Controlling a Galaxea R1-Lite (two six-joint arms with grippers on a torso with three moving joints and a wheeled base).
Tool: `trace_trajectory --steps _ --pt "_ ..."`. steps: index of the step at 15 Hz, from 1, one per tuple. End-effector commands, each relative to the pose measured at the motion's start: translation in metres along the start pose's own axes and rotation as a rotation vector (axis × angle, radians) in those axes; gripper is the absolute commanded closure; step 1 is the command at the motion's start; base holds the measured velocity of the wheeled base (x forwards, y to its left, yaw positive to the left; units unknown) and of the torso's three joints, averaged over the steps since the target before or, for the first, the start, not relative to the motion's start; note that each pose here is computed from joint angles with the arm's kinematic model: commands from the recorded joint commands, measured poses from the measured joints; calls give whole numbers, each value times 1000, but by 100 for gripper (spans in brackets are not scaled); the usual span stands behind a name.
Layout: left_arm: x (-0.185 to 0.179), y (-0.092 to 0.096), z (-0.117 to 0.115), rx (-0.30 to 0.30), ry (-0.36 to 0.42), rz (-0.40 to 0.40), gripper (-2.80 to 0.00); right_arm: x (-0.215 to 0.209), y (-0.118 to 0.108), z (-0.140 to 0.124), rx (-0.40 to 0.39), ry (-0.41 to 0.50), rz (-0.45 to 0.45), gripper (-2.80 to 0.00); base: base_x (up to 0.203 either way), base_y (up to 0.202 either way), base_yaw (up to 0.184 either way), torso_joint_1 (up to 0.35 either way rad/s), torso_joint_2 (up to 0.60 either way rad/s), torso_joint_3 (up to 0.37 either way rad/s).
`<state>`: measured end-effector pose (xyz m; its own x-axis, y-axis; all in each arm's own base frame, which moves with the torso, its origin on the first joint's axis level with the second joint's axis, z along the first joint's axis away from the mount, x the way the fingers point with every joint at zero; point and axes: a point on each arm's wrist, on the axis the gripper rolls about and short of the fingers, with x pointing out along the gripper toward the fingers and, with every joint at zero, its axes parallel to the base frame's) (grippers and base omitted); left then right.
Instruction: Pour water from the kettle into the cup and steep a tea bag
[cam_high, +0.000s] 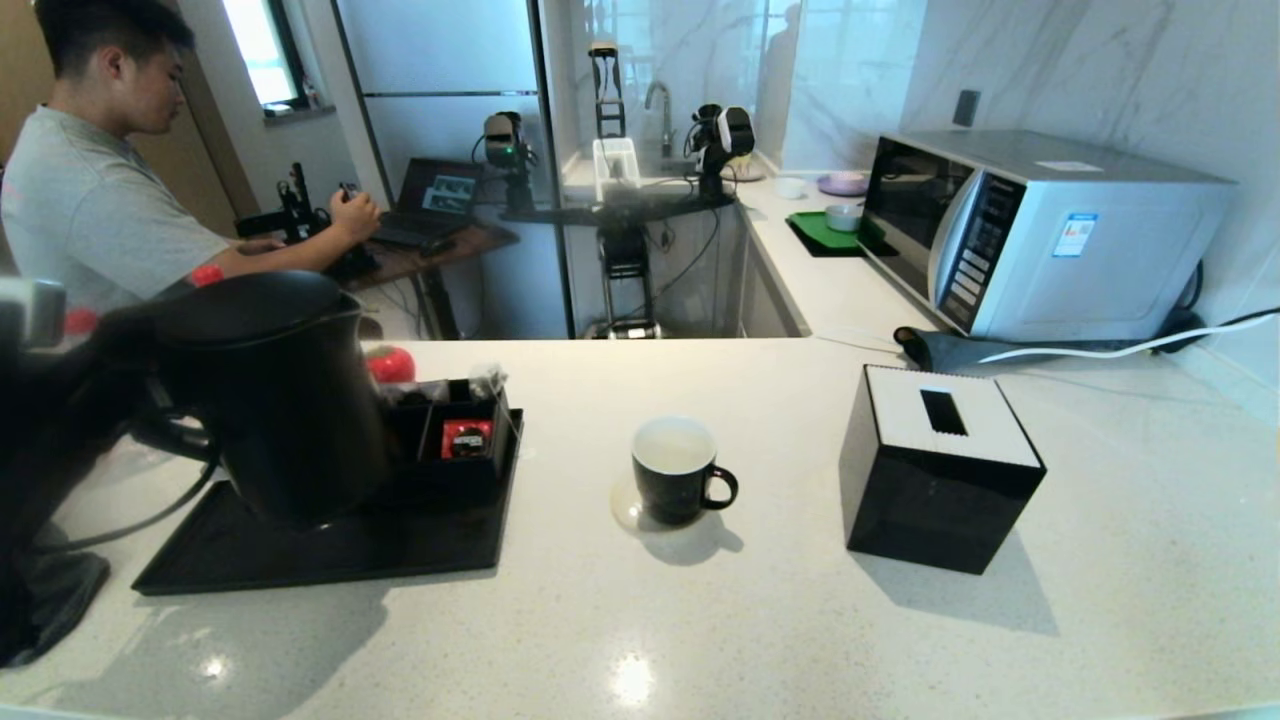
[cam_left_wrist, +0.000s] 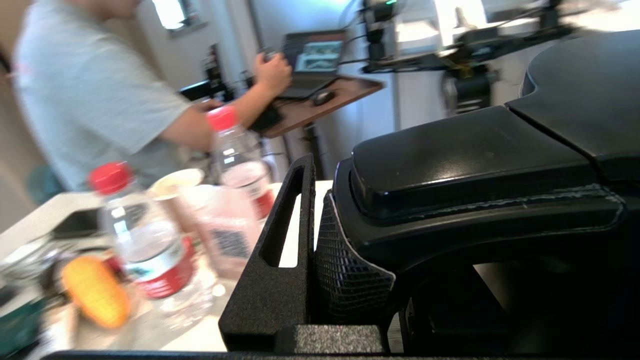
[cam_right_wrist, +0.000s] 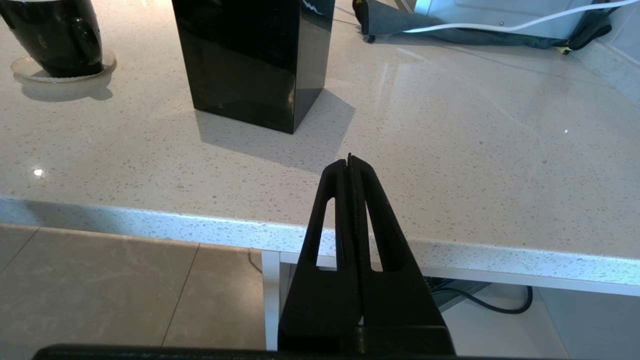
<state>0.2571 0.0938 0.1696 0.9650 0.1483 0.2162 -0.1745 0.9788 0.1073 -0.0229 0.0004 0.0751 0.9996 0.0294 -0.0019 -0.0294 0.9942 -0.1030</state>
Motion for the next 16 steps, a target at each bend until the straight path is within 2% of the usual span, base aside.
trace_trajectory --steps 1,7,12,16 --pt "-4 -15 13 0 -69 -44 0 0 0 0 -1 1 1 0 0 0 0 0 0 0" --pt "-6 -61 27 -49 -112 -112 0 0 0 0 -1 1 1 0 0 0 0 0 0 0" --pt "-10 -113 32 -103 -96 -165 0 0 0 0 -1 1 1 0 0 0 0 0 0 0" --pt "-2 -140 31 -74 -69 -151 0 0 0 0 -1 1 1 0 0 0 0 0 0 0"
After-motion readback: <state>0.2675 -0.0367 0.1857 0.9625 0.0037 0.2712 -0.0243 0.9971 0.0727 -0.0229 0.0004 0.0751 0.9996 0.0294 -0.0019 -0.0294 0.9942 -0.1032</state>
